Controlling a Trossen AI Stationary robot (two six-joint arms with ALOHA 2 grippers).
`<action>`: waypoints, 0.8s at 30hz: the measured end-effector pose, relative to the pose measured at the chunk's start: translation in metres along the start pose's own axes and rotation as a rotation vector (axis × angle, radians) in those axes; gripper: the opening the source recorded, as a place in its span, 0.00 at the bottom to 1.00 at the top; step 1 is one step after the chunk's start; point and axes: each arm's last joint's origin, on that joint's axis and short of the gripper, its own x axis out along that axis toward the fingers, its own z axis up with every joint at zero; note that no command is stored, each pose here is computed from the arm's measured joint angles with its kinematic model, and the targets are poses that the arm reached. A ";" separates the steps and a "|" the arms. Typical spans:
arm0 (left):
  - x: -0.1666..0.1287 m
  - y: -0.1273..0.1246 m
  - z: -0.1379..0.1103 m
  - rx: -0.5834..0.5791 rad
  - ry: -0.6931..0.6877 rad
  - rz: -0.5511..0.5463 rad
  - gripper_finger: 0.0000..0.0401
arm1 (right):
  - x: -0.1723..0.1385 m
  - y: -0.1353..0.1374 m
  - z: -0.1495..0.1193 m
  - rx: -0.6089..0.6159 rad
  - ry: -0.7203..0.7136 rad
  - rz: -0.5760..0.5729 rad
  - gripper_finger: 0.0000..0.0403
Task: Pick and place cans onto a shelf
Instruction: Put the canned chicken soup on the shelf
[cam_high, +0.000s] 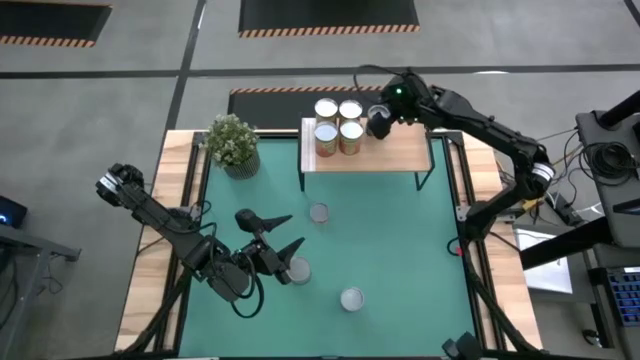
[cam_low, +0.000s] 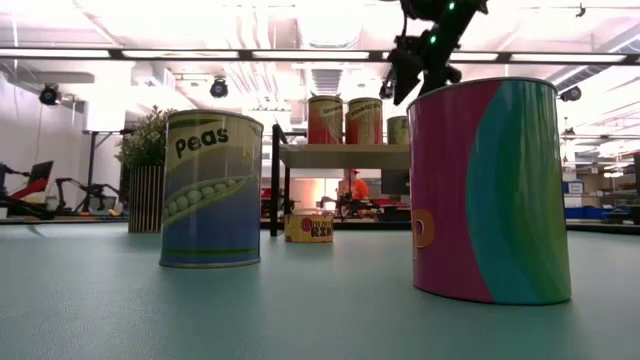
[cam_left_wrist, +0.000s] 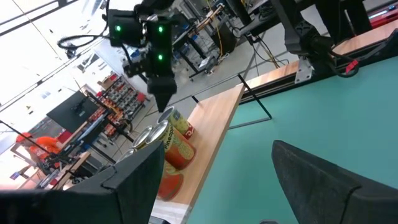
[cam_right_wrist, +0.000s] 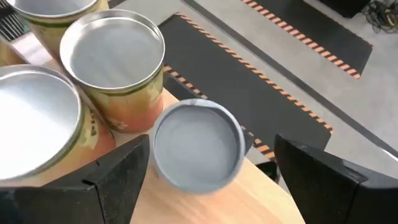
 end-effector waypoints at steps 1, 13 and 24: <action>0.000 0.000 0.000 0.000 0.000 0.000 0.70 | -0.007 0.001 0.001 0.002 -0.005 0.012 0.82; 0.000 0.000 0.000 -0.005 -0.001 -0.002 0.70 | -0.116 0.064 -0.038 -0.094 -0.152 0.418 0.82; 0.000 0.000 0.000 -0.011 -0.002 -0.003 0.70 | -0.135 0.146 -0.143 -0.279 -0.178 0.685 0.82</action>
